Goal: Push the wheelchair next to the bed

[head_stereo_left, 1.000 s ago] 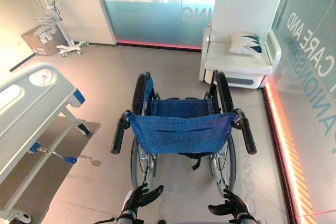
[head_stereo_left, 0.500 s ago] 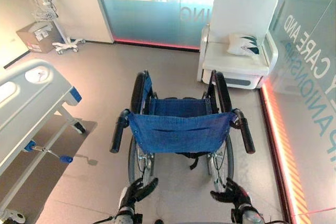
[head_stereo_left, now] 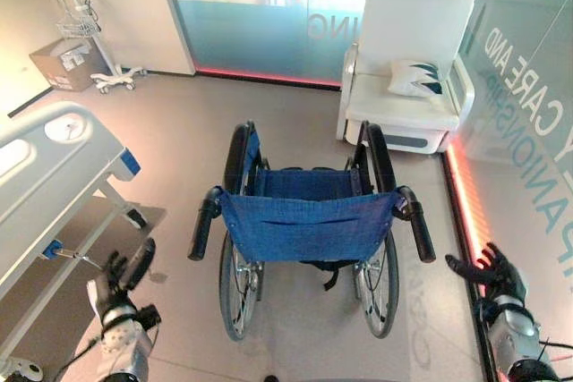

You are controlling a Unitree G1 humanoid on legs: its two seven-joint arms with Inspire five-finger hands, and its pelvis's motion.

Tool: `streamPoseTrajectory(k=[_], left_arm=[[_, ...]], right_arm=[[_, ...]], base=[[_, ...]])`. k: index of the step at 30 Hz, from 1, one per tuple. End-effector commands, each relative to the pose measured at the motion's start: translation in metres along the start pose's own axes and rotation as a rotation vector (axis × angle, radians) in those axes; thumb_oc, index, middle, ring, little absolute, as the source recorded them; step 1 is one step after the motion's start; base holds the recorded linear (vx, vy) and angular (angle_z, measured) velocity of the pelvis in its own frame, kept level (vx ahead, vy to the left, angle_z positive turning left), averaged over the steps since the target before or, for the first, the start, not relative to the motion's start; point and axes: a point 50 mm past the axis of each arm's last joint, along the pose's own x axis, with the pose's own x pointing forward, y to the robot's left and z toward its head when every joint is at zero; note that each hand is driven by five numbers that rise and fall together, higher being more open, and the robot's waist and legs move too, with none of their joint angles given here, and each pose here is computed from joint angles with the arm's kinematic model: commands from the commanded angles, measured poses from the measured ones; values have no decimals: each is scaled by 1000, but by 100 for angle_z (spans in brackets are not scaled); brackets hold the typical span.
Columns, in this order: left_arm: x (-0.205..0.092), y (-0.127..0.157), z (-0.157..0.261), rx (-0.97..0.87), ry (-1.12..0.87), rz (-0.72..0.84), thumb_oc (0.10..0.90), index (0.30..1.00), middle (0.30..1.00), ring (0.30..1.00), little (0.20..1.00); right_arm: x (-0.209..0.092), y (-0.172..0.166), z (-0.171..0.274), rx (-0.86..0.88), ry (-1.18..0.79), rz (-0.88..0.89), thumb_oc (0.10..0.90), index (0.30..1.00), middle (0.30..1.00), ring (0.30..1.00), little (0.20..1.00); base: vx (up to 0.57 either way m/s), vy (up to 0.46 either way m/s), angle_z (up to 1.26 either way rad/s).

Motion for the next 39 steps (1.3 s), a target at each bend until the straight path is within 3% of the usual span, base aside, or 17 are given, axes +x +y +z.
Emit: streamPoseTrajectory(k=[1,10,13,14,25,39], left_arm=[[27,-9,80,-96,-292,22,800,900,900,900,900],[26,-22,157,-63,-569,-124,800,900,900,900,900],[20,-29,173,-35,-620,-218,800,900,900,900,900],[11,-38,184,13,-672,-317,800,900,900,900,900],[-22,-53,189,233,-714,-597,800,900,900,900,900],[-14,-48,183,593,-643,-486,800,900,900,900,900]], right_arm=[[18,21,87,117,-346,33,800,900,900,900,900],[7,39,154,114,-592,163,800,900,900,900,900],[-1,46,170,61,-656,211,800,900,900,900,900],[-9,50,183,17,-713,247,800,900,900,900,900],[-37,67,191,-67,-797,393,800,900,900,900,900],[-33,83,168,-262,-602,542,800,900,900,900,900]], base=[[0,0,0],[0,0,0],[0,0,0],[0,0,0],[-3,-3,0],[-12,-4,0]])
